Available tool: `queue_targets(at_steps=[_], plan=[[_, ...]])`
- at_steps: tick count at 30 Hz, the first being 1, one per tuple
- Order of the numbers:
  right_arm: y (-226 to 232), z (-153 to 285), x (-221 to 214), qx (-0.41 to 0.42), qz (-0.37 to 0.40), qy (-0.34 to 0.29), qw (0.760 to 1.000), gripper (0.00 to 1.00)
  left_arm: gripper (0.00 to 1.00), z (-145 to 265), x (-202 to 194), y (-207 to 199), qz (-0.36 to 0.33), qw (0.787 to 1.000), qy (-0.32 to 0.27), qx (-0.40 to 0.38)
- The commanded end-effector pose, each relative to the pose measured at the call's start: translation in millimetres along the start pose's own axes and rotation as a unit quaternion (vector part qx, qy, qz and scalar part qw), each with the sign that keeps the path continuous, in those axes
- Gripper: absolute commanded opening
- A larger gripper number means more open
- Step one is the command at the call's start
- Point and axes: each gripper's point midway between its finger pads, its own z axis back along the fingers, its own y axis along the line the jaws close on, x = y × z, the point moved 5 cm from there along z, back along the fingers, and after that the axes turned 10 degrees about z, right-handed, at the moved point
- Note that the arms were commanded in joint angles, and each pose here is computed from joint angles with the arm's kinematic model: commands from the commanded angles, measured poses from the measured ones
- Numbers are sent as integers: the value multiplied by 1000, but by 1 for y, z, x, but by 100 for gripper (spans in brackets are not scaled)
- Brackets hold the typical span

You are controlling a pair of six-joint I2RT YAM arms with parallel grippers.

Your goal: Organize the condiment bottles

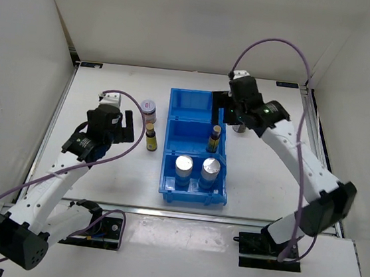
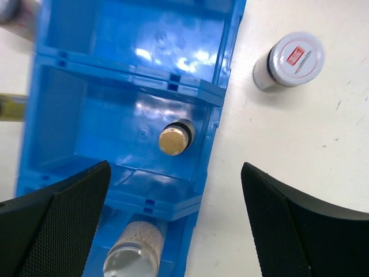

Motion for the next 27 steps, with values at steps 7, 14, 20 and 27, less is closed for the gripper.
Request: queue_targets(at_steps=[7,14,20,27], plan=[[-20,81,-19,2,-7,-73,997,99,100,8,24,-37,80,992,-21,-99],[-26,94,-47,0,-7,-51,999,99,100,-31,23,-71,48,995,20,-84],[-27,100,-62,4,-9,-37,999,99,100,-64,13,-87,37,995,42,-78],[-29,104,-75,3,-6,-25,1000,99,87,-86,5,-95,27,995,59,-73]])
